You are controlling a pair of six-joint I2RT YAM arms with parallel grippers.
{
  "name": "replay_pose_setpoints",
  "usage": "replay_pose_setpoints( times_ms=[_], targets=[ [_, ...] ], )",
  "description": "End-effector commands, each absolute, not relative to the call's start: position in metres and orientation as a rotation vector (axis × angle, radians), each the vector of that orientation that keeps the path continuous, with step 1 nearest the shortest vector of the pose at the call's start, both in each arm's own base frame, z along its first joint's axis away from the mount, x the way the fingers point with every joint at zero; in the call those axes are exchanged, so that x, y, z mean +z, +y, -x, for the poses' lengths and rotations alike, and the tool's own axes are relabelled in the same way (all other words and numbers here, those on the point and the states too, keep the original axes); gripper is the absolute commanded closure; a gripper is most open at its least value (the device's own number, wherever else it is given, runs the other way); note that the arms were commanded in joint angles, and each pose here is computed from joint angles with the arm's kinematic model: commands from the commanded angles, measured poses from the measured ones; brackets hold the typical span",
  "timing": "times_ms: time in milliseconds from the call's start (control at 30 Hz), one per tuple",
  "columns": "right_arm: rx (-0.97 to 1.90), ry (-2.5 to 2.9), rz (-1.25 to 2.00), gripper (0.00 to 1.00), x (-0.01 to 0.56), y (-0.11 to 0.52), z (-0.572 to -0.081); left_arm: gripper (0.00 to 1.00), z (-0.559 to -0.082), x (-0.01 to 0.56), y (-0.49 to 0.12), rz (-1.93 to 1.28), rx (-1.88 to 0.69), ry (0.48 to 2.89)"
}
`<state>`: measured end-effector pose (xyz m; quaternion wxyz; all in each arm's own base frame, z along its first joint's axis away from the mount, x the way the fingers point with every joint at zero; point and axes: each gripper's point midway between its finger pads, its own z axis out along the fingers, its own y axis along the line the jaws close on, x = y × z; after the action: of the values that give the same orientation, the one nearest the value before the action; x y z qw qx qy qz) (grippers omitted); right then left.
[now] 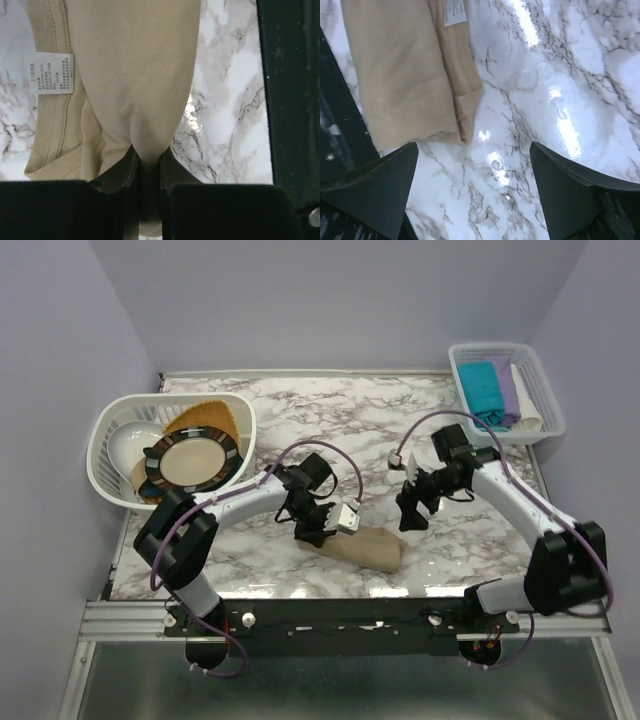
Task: Roll the t-shirts
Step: Roll the T-shirt to the center of the board.
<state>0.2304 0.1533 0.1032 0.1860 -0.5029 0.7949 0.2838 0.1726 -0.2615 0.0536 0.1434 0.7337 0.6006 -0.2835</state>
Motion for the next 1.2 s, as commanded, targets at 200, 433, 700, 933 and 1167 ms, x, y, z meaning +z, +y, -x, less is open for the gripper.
replay_pose_setpoints(
  times_ms=[200,433,700,933,1167],
  targets=[
    [0.498,1.605,1.632,0.00,0.133,0.202,-0.186,0.95,-0.158,0.062,-0.261,-2.066,-1.058,1.877],
    [0.556,1.607,1.726,0.00,0.103,0.219,-0.157,0.95,-0.168,0.063,-0.267,-2.022,-1.078,1.919],
    [0.521,1.711,1.853,0.00,0.053,0.210,-0.151,0.94,-0.173,0.065,-0.270,-1.975,-1.120,1.948],
    [0.435,1.876,1.877,0.21,0.028,0.212,-0.173,0.93,-0.170,0.068,-0.265,-1.952,-1.185,1.989],
    [0.676,1.947,1.893,0.96,0.041,0.201,-0.143,0.92,-0.167,0.087,-0.254,-1.910,-1.346,2.080]
  ],
)
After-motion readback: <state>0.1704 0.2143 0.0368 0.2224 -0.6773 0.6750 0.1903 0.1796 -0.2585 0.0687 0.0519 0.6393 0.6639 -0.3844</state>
